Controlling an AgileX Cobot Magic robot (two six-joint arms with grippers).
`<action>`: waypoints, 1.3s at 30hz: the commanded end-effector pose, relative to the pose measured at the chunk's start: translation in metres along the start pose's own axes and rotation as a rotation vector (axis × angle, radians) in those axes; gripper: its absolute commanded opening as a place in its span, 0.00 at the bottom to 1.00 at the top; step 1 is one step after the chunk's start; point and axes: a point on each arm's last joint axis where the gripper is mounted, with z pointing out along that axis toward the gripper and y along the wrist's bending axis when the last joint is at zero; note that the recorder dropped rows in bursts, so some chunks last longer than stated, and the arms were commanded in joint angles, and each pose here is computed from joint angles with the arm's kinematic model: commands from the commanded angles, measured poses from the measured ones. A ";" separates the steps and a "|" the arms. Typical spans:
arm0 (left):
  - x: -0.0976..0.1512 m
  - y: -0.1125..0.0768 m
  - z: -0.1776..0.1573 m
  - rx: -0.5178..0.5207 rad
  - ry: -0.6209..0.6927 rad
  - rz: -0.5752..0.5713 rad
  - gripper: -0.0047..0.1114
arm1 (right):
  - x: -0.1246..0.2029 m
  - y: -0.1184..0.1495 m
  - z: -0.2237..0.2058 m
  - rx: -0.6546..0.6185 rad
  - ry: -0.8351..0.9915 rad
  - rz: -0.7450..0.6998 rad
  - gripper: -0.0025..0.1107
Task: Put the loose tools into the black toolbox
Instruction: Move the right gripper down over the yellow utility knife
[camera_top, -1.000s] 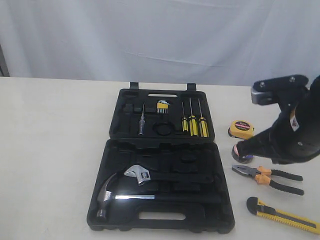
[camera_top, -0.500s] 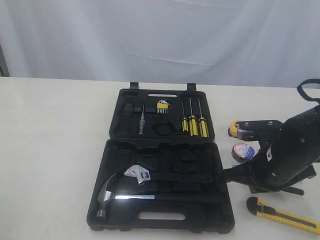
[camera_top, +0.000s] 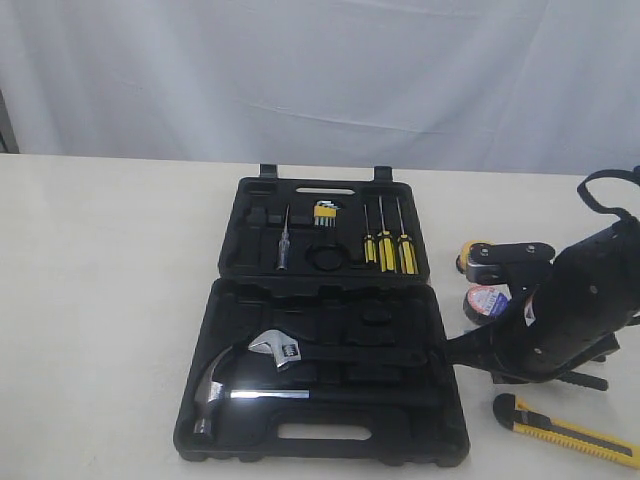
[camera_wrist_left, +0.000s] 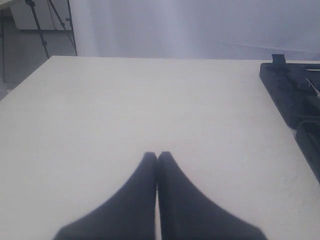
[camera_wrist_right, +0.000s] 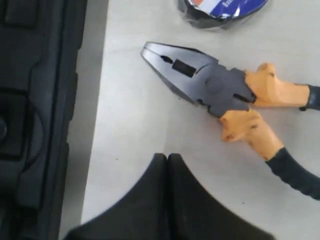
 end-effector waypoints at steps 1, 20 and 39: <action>-0.001 0.000 0.000 0.002 -0.011 -0.002 0.04 | 0.001 -0.003 0.001 0.014 0.007 -0.026 0.02; -0.001 0.000 0.000 0.002 -0.011 -0.002 0.04 | 0.015 -0.006 -0.001 0.049 0.161 0.000 0.02; -0.001 0.000 0.000 0.002 -0.011 -0.002 0.04 | 0.037 0.013 -0.035 0.057 0.329 -0.049 0.02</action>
